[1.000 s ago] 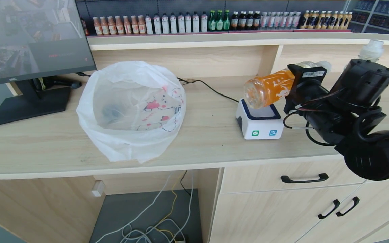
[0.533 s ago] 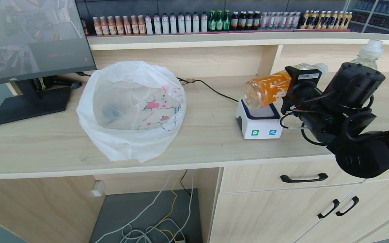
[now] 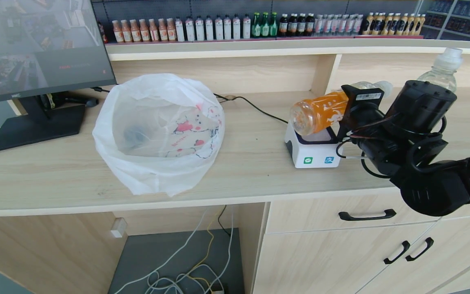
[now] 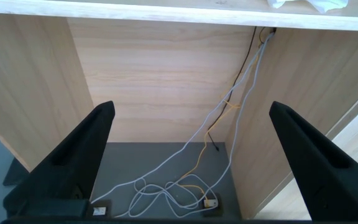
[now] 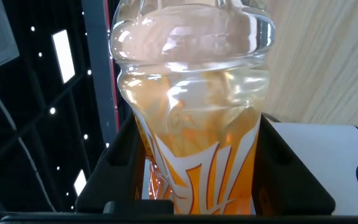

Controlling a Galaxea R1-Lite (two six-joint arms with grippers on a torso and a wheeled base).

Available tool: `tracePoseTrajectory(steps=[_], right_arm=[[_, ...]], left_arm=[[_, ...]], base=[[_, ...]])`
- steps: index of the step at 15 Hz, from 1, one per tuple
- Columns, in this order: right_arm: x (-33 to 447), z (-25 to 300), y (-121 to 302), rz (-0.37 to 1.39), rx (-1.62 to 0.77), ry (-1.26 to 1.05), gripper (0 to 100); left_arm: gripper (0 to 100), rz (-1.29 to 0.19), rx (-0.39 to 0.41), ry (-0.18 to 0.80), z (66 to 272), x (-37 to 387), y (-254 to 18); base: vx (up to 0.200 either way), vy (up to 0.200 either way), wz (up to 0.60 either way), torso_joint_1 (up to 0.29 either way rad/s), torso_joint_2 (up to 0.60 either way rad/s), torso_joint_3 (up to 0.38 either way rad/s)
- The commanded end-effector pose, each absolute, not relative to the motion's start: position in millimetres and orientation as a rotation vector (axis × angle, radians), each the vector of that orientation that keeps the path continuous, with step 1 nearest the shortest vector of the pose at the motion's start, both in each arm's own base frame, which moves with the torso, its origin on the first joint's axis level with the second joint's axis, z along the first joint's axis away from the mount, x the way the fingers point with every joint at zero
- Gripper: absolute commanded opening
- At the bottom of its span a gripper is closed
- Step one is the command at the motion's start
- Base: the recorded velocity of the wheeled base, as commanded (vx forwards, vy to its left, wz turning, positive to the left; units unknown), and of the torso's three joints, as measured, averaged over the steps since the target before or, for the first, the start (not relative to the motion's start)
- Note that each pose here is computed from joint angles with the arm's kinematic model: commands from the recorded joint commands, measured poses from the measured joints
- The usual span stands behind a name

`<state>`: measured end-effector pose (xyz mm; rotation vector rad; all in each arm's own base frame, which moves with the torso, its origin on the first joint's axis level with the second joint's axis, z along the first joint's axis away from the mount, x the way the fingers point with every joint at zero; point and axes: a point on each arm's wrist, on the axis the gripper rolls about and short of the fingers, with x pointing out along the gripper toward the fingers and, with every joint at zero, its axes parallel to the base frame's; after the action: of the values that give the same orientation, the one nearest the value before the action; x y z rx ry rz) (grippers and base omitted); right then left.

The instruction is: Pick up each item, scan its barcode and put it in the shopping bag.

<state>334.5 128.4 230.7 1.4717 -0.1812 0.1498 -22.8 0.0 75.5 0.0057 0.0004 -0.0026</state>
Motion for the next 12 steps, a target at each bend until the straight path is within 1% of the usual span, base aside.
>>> tracePoseTrajectory(steps=[1,9,12], right_arm=[[334.3,230.7,128.6,0.15,1.472,-0.18,0],[331.0,229.1,127.0,0.14,1.502,-0.178,0],[327.2,235.9,128.9,0.158,1.496,-0.188,0]], left_arm=[[100,-0.003,0.006,0.0,75.5,-22.8,0.0],[100,-0.003,0.005,0.0,75.5,-22.8,0.0],[100,-0.003,0.005,0.0,75.5,-22.8,0.0]], base=[[0.0,0.0,0.0,0.0,0.0,0.0],[0.0,0.0,0.0,0.0,0.0,0.0],[0.0,0.0,0.0,0.0,0.0,0.0]])
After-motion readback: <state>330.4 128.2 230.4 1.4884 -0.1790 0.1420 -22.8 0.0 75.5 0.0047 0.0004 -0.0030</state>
